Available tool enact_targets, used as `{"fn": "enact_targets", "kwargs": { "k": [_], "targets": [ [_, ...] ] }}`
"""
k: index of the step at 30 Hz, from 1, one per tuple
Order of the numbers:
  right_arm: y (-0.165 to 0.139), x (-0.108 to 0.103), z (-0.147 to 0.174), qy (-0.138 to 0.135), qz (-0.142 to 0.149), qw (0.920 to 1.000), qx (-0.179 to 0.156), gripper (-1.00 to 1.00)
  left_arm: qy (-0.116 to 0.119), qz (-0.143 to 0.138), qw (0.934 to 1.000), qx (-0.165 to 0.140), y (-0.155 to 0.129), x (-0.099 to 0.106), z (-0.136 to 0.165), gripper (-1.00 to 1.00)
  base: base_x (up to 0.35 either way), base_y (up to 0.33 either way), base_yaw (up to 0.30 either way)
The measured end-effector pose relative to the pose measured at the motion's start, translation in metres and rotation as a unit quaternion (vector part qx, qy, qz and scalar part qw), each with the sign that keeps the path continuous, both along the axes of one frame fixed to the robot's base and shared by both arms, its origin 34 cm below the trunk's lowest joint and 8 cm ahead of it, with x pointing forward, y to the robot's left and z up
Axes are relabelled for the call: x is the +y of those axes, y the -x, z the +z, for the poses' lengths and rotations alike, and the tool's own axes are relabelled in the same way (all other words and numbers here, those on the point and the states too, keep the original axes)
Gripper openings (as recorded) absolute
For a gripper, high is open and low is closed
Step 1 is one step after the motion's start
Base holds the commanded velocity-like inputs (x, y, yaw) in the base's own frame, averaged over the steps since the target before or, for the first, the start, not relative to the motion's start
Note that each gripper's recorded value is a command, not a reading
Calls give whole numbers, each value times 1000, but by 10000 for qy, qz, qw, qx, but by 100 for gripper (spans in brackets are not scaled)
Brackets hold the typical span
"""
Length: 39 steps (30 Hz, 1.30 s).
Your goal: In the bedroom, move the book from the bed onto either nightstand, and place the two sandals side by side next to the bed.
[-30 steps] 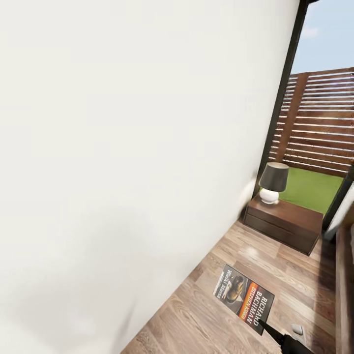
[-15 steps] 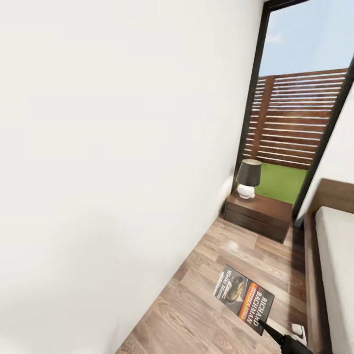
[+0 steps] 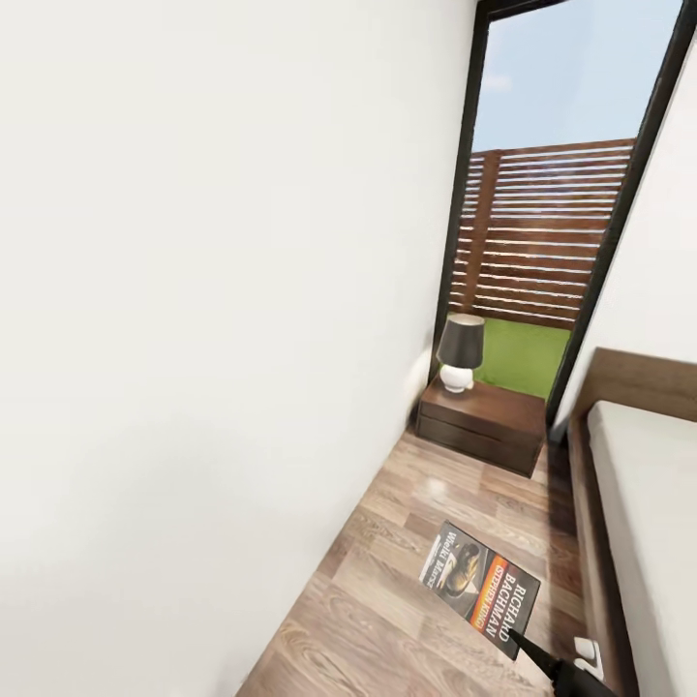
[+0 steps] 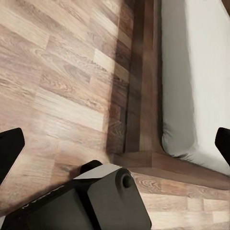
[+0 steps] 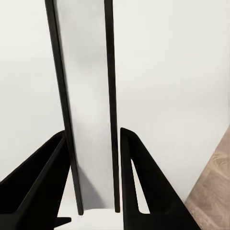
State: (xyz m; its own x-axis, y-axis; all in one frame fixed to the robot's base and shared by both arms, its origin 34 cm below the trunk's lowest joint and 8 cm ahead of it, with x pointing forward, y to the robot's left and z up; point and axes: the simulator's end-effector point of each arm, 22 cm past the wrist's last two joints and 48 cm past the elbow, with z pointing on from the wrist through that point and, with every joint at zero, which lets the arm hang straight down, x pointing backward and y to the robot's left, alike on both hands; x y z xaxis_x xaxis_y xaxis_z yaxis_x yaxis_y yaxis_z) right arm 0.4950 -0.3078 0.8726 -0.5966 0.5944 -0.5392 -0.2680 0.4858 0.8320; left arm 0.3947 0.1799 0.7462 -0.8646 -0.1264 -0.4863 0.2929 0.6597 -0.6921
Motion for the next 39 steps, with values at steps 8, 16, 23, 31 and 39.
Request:
{"fn": "enact_targets", "kwargs": {
  "k": [8, 16, 23, 31, 39],
  "targets": [
    [0, 0, 0, -1, 0, 10000, 0, -100, -1, 0, 10000, 0, 0, 0, 0, 100, 323, 0, -7],
    [-1, -1, 0, -3, -19, 10000, -12, -100, -2, 1, 10000, 3, 0, 0, 0, 100, 129, 0, -95],
    [-1, 0, 0, -2, -13, 10000, -7, -100, -3, 1, 10000, 4, 0, 0, 0, 100, 5, 0, -271],
    [-1, 0, 0, 1, -9, 10000, -4, -100, -3, 1, 10000, 4, 0, 0, 0, 100, 0, 0, -282],
    [-1, 0, 0, 2, -7, 10000, -2, -100, -3, 1, 10000, 4, 0, 0, 0, 100, 0, 0, -282]
  ]
}}
